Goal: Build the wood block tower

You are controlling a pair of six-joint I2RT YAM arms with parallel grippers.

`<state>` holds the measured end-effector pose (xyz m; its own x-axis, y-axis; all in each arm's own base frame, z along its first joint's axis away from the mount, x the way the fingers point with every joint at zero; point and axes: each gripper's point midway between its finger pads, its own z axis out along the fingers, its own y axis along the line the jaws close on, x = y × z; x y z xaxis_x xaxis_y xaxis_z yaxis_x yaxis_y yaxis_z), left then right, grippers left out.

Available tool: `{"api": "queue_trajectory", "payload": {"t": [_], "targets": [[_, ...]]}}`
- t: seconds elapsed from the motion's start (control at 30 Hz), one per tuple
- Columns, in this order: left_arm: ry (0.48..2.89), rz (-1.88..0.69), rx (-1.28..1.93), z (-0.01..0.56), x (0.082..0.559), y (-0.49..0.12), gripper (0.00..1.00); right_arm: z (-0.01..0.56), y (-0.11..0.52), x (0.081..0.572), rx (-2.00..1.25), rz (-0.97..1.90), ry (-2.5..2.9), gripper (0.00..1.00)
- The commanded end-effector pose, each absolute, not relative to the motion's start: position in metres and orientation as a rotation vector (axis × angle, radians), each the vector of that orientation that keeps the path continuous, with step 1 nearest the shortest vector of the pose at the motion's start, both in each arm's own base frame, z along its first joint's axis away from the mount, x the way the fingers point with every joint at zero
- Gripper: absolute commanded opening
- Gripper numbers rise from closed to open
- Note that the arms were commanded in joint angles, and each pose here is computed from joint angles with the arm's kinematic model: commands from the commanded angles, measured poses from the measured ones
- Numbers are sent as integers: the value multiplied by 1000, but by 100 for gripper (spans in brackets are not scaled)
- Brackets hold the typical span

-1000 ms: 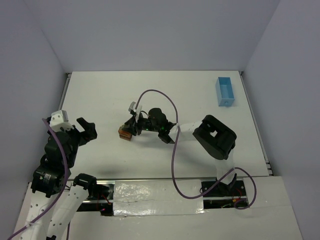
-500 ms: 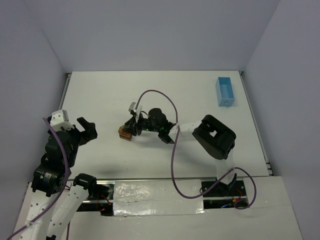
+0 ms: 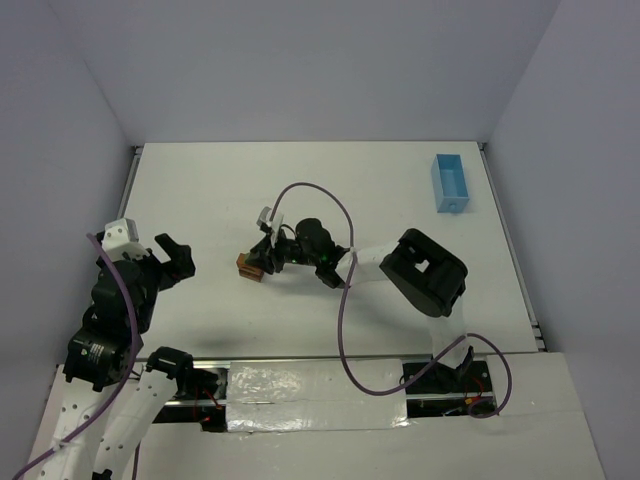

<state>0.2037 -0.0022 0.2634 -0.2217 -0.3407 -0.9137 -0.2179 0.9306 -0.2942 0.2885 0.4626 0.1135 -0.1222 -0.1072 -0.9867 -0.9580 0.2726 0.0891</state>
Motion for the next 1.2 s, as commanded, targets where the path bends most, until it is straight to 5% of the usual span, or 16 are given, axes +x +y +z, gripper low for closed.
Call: {"api": "queue_trajectory", "payload": {"t": [0.0,1.17], "targets": [[1775,-119,-403,273,208,-2,99,130,466,295,-1010,1022,1434,29],[1783,-123,-390,271,210,-4,100,129,471,297,-994,1044,1458,37]]}}
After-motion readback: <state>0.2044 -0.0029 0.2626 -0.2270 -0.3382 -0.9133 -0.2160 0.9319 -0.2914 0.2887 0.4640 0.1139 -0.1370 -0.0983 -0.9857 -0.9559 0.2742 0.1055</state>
